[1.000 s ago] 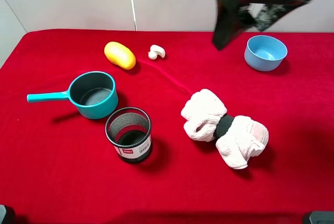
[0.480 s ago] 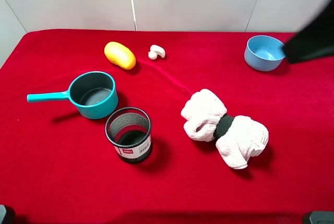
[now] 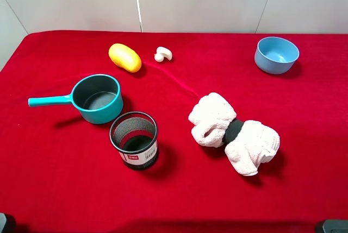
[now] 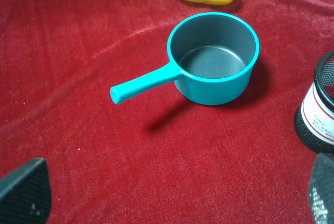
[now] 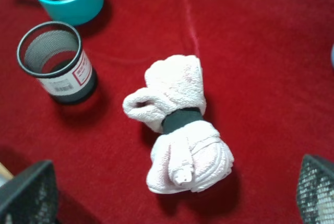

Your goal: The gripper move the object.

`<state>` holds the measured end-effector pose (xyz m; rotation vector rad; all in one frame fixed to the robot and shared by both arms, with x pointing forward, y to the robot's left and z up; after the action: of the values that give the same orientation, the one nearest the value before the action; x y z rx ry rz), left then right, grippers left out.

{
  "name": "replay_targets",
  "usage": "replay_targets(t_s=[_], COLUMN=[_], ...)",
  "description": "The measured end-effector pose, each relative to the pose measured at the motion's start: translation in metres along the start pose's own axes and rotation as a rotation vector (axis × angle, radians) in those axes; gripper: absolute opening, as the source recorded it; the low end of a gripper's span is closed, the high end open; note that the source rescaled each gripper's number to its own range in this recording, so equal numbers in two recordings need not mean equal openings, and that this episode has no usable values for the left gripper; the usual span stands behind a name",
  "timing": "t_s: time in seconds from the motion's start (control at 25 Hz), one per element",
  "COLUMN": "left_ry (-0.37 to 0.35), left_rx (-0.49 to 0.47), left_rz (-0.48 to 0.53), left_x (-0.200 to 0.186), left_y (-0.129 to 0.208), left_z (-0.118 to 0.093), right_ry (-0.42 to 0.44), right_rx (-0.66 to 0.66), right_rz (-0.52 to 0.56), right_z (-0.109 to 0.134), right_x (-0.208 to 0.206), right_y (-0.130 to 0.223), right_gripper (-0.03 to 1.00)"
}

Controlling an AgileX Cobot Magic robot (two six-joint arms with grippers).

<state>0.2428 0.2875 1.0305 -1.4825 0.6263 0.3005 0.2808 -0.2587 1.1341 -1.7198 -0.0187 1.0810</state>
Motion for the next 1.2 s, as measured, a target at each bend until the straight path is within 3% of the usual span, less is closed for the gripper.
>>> replay_targets(t_s=[0.6,0.88,1.2], left_ry=[0.000,0.000,0.000], left_rx=[0.000,0.000,0.000], left_rz=[0.000,0.000,0.000], left_x=[0.000,0.000,0.000], left_y=[0.000,0.000,0.000], left_z=[0.000,0.000,0.000], right_ry=[0.329,0.375,0.408], right_rx=[0.226,0.225,0.216], right_rz=[-0.085,-0.144,-0.116], right_z=[0.007,0.015,0.007], right_x=[0.004,0.004,0.015], right_y=[0.080,0.097,0.103], right_gripper=[1.00,1.00,1.00])
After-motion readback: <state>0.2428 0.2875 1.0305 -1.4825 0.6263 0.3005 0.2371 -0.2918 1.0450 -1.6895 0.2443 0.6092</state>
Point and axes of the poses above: a point on each arm's last joint axis where the gripper is mounted, x pointing out along that axis toward the gripper, z along the wrist's bending axis when the last joint is at zero, y = z × x, the point moved 2 cm from there along x, pointing out along that axis toward the gripper, and after that the axes turned 8 degrees about -x, right-handed, at the moved point
